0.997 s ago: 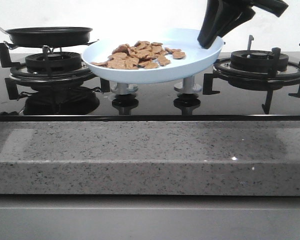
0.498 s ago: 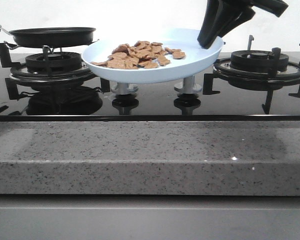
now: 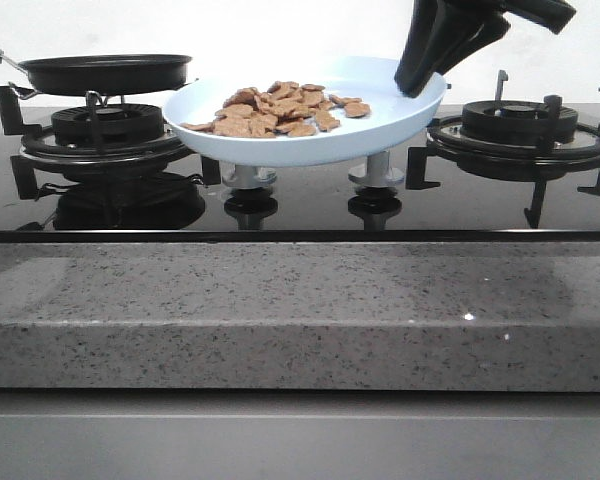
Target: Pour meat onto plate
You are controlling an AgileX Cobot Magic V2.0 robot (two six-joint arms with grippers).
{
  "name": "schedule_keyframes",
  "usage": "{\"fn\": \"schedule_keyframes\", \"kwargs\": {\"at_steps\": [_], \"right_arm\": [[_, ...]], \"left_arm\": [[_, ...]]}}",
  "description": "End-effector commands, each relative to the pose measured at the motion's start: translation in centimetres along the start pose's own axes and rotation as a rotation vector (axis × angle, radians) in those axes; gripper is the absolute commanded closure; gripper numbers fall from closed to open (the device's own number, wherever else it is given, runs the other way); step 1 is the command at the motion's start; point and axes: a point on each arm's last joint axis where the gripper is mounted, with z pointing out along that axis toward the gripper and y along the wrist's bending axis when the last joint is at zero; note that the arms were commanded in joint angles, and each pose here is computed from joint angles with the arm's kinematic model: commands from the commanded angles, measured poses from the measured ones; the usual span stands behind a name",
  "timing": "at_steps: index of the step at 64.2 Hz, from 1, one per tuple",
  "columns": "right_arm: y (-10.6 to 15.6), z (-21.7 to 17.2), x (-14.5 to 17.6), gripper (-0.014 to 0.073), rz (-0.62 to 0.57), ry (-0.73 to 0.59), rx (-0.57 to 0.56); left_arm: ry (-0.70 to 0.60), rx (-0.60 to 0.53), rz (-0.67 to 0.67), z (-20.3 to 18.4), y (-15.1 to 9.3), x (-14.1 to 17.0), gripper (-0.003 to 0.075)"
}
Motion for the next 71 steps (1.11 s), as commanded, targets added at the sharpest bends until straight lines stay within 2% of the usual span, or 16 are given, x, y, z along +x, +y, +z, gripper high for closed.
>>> {"fn": "schedule_keyframes", "kwargs": {"at_steps": [1,5,14,21,26,36,45,57,71], "right_arm": [[1.0,-2.6,-1.0,0.0657,-0.004,-0.117,-0.031],[1.0,-2.6,-1.0,0.0657,-0.004,-0.117,-0.031],[1.0,-2.6,-1.0,0.0657,-0.004,-0.117,-0.031],[1.0,-2.6,-1.0,0.0657,-0.004,-0.117,-0.031],[1.0,-2.6,-1.0,0.0657,-0.004,-0.117,-0.031],[1.0,-2.6,-1.0,0.0657,-0.004,-0.117,-0.031],[1.0,-2.6,-1.0,0.0657,-0.004,-0.117,-0.031],[1.0,-2.6,-1.0,0.0657,-0.004,-0.117,-0.031],[1.0,-2.6,-1.0,0.0657,-0.004,-0.117,-0.031]], "left_arm": [[-0.012,0.106,0.055,-1.3,-3.8,0.0,0.0638],[0.001,0.118,0.070,-1.6,-4.3,0.3,0.0741],[0.010,0.133,0.135,-2.2,-6.0,0.9,0.0741],[0.007,0.085,0.245,-2.7,-8.0,1.9,0.0741],[-0.014,-0.015,0.360,-3.1,-9.5,2.8,0.0741],[-0.036,-0.338,0.635,-4.3,-12.8,5.8,0.0741],[-0.079,-0.471,0.815,-5.5,-15.7,9.1,0.0741],[-0.176,-0.458,0.943,-6.9,-15.7,13.6,0.0741],[-0.333,-0.359,1.104,-9.7,-12.4,19.3,0.0741]]}}
